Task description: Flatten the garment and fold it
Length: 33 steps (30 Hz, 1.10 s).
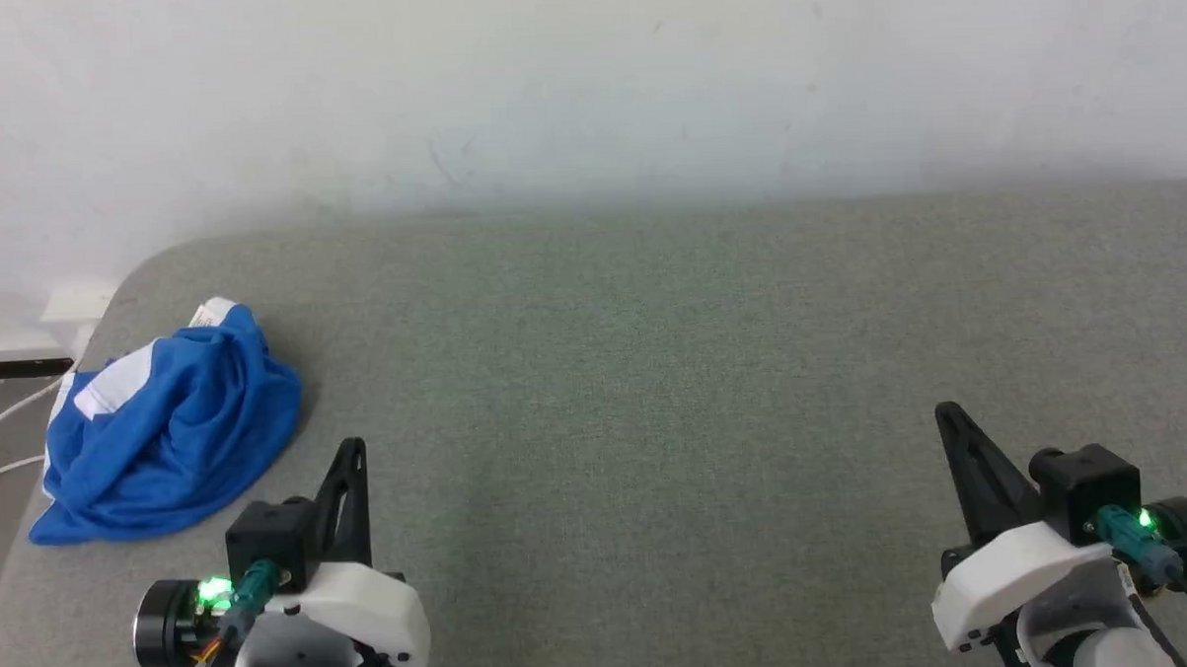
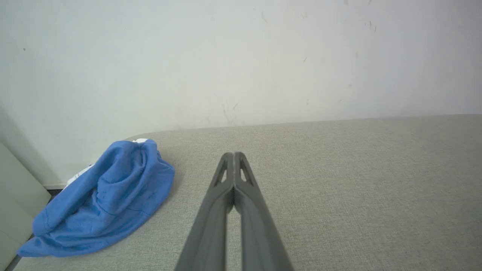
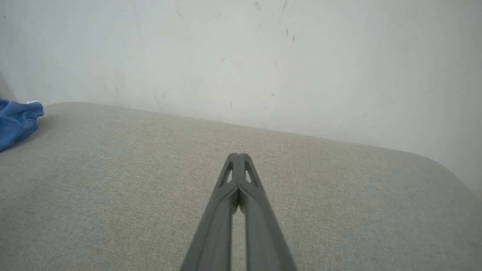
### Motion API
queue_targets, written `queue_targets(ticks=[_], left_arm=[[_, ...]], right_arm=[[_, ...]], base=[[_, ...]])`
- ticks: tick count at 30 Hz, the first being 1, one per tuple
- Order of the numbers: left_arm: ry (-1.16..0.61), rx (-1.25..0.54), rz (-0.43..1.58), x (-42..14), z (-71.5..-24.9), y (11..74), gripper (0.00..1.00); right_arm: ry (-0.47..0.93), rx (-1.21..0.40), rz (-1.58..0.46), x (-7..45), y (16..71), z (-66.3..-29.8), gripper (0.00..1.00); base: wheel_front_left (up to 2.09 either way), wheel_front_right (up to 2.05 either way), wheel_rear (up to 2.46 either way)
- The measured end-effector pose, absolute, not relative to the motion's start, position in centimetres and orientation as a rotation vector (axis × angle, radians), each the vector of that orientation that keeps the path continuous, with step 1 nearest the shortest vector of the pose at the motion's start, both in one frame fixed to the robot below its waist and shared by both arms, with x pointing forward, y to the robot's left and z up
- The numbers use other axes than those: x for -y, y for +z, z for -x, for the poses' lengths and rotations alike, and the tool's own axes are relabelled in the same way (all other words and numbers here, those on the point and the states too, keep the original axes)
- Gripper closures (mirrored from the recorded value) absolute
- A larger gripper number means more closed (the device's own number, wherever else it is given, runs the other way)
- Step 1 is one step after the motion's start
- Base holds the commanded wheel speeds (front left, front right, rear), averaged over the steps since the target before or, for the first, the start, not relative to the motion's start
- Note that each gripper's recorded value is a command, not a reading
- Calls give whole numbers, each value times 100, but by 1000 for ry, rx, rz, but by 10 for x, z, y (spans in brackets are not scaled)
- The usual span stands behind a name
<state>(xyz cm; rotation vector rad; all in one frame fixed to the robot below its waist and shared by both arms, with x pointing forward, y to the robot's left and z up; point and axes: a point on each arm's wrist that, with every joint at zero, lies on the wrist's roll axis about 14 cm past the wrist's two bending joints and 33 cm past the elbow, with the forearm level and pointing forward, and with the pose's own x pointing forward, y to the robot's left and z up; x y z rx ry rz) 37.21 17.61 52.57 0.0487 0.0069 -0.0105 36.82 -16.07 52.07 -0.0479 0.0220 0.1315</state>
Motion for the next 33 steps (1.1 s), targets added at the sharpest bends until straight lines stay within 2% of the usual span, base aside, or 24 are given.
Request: queue_targets(ticks=[25,26,33], left_arm=[[-10,-7,-49,-176,-372,526,100],[-11,-7,-49,-176,-372,526,0],[-13,-9,-48,-175,-372,525,0]], right_arm=[[131,-22,48,161,521,-368,100],[131,-22,48,161,521,-368,0],[132,-25,48,161,520,-368,0]], base=[[0,0,0],[0,0,0],[0,0,0]])
